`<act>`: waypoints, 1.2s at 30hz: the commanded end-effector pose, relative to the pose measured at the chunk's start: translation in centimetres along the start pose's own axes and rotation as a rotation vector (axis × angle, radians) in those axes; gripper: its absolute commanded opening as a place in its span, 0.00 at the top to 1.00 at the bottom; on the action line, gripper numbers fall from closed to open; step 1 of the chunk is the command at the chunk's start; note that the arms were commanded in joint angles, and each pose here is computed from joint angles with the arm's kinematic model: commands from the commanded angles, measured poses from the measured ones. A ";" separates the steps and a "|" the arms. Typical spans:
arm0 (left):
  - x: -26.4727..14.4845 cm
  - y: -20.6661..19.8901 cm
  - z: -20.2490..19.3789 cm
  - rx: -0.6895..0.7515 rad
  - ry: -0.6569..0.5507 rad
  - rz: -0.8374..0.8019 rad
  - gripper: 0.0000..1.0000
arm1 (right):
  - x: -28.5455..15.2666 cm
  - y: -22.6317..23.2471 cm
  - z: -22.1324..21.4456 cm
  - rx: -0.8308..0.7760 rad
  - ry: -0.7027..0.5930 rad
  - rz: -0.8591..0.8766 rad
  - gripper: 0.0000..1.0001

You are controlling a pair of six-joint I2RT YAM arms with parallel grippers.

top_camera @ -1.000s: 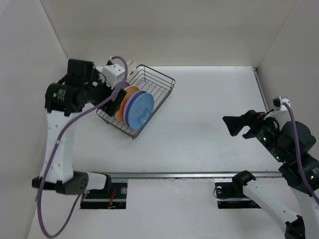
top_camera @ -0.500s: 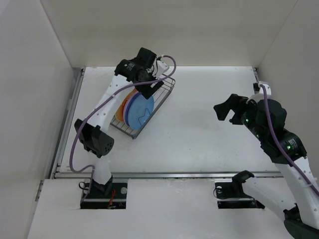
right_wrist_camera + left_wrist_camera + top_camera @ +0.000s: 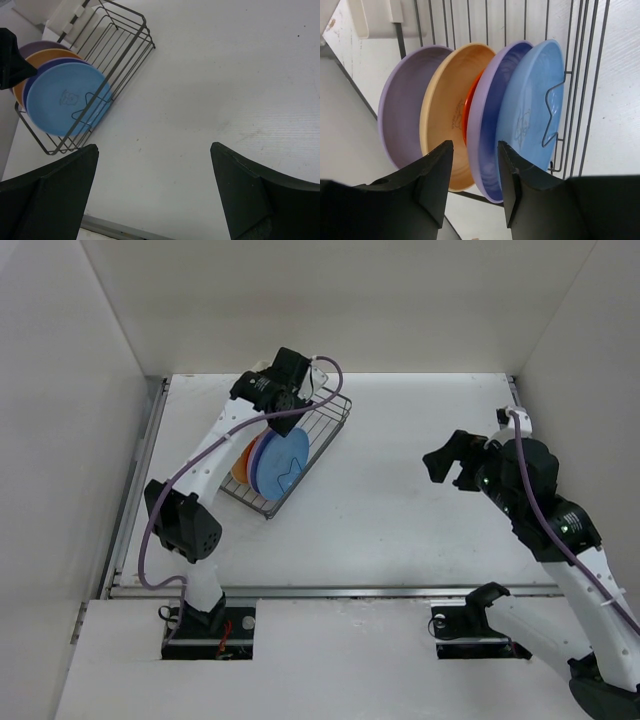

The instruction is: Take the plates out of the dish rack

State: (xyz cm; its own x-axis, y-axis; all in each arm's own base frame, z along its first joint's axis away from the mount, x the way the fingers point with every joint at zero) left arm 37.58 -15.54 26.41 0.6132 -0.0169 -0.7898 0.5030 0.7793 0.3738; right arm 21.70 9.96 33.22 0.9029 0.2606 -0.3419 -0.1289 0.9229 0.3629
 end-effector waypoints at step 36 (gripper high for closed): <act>2.4 -3.3 -3.1 -0.038 0.141 -0.049 0.84 | -0.9 -0.4 -0.3 0.020 -0.029 -0.002 0.00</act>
State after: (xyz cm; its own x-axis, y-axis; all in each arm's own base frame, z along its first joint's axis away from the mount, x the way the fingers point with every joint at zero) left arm 36.22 -16.36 21.77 0.5062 0.0134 -0.8623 0.5112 0.8006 0.3125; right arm 20.81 9.56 32.52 0.9023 0.2595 -0.3443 -0.1241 0.9212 0.3689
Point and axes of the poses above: each gripper's point midway between its finger pads, its own x axis out along the fingers, its own y axis along the line the jaws close on, z = x × y, the point moved 3 cm from there along -x, back along the fingers, and after that the axes turned 2 degrees about -x, right-handed, at the moved point
